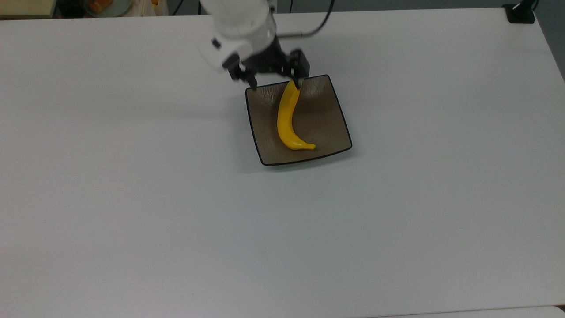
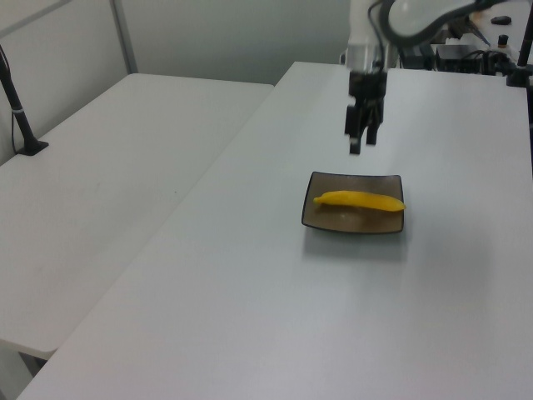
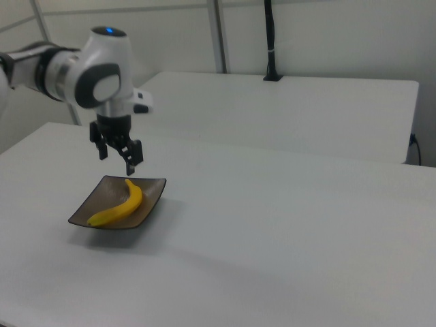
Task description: Bananas placed on a ceramic plate
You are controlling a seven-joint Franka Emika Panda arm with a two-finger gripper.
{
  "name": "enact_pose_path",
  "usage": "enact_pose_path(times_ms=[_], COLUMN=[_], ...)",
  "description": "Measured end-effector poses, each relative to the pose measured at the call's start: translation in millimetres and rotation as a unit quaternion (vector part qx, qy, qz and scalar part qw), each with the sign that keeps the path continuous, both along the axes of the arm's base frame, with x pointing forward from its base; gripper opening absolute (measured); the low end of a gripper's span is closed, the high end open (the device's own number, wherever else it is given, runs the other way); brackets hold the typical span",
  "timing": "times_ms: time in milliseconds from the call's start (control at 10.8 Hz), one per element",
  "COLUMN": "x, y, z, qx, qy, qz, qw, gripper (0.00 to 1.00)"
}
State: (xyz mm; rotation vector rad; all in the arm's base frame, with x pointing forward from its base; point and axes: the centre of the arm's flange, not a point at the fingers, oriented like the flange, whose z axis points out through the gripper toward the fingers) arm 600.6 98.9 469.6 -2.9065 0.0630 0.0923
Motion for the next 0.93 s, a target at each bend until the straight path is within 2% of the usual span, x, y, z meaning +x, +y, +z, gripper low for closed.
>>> enact_pose_path(times_ms=[186, 464, 742, 928], x=[-32, -75, -90, -85], y=[-19, -57, -64, -55], z=[75, 157, 181, 178], qx=[-0.031, -0.039, -0.047, -0.07], qy=[0.006, -0.006, -0.03, -0.046], qz=[-0.005, -0.031, -0.031, 0.006], qw=[0.9995, 0.9988, 0.998, 0.9965], gripper=[1.0, 1.0, 1.0, 1.0])
